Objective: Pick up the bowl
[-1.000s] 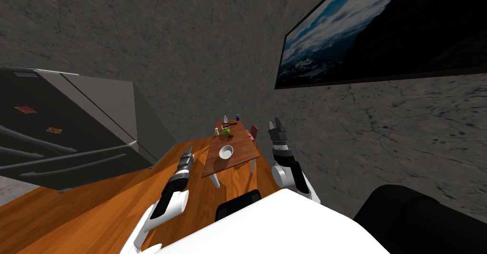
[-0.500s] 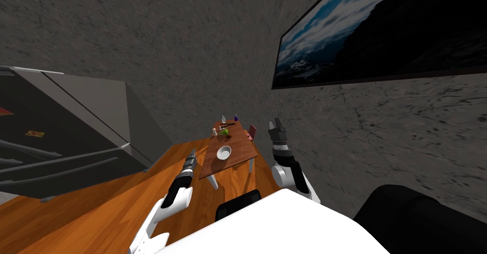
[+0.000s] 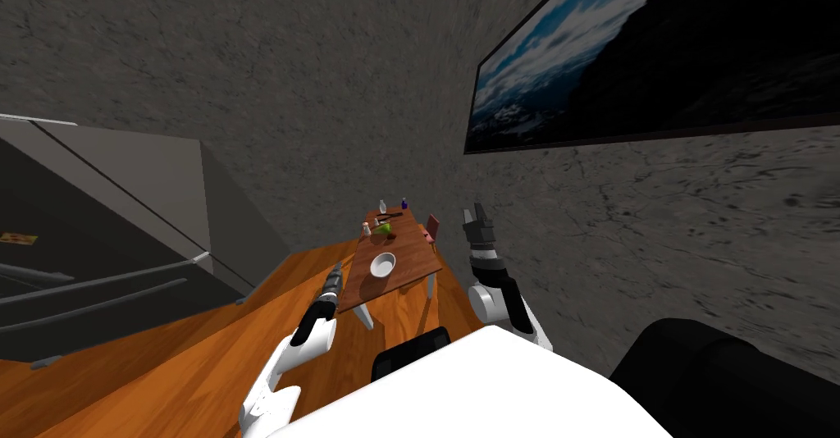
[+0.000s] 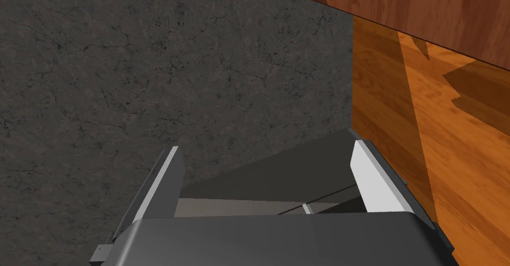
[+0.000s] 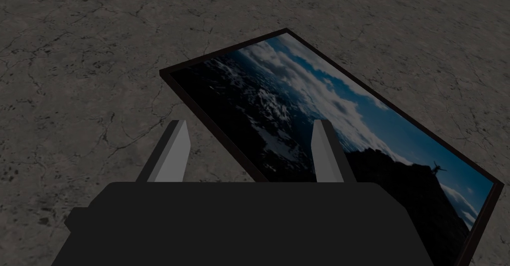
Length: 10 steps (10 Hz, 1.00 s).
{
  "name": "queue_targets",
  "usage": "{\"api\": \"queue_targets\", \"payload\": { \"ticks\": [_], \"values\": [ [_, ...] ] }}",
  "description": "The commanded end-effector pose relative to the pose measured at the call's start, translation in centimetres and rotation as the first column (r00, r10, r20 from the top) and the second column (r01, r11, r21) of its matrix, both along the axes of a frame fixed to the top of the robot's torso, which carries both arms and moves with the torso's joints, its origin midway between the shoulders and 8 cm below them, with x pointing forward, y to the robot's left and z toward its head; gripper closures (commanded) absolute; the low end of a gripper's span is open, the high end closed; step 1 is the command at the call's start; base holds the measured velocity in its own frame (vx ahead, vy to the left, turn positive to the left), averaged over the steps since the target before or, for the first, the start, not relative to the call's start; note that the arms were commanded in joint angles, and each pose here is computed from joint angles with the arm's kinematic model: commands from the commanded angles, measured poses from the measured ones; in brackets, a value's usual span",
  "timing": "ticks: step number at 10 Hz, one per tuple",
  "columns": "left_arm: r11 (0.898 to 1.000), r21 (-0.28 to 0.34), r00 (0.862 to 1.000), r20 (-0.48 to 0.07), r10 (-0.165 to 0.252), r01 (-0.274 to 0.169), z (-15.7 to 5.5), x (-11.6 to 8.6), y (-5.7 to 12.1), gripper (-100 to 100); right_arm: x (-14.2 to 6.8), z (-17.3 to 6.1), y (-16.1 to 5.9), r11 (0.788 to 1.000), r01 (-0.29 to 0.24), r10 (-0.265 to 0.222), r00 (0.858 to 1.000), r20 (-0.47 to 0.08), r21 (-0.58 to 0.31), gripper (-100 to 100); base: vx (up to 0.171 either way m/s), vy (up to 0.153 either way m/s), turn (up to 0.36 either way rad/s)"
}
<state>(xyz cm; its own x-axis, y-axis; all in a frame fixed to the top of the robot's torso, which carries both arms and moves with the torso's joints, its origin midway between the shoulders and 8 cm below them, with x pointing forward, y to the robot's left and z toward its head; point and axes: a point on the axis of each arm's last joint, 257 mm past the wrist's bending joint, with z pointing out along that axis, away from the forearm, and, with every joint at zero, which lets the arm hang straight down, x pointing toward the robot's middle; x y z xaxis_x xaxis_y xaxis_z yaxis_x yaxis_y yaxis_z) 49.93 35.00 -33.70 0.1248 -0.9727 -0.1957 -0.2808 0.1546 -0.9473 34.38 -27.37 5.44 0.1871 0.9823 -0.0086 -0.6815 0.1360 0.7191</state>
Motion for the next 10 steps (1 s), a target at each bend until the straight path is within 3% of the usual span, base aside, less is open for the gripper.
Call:
{"api": "queue_targets", "payload": {
  "ticks": [1, 2, 6, 9, 10],
  "values": [
    [1.000, 0.002, 0.999, -0.048, -0.001, 0.001, -1.5, 0.5, 0.0, -100, 0.0, 0.0, 0.0, 1.000, 0.000, 0.000, 1.000, 0.000, 0.000, 0, 0.010, -0.027, -0.072],
    [1.000, -0.003, 0.997, -0.080, 0.003, -0.004, -3.0, -0.1, 0.2, -100, 0.0, 0.0, 0.0, 1.000, 0.000, 0.000, 1.000, 0.000, 0.000, 0, 0.010, -0.022, -0.044],
    [1.000, -0.004, 0.989, -0.148, 0.004, -0.005, -5.5, -0.3, 0.1, -100, 0.0, 0.0, 0.0, 1.000, 0.000, 0.000, 1.000, 0.000, 0.000, 0, 0.010, -0.011, -0.028],
    [1.000, -0.002, 0.972, -0.236, -0.002, 0.001, -8.1, 0.1, -0.3, -100, 0.0, 0.0, 0.0, 1.000, 0.000, 0.000, 1.000, 0.000, 0.000, 0, 0.020, -0.019, -0.074],
    [1.000, -0.005, 0.964, -0.266, 0.002, -0.004, -9.5, -0.7, -0.1, -100, 0.0, 0.0, 0.0, 1.000, 0.000, 0.000, 1.000, 0.000, 0.000, 0, 0.024, -0.013, -0.038]
  ]
}}
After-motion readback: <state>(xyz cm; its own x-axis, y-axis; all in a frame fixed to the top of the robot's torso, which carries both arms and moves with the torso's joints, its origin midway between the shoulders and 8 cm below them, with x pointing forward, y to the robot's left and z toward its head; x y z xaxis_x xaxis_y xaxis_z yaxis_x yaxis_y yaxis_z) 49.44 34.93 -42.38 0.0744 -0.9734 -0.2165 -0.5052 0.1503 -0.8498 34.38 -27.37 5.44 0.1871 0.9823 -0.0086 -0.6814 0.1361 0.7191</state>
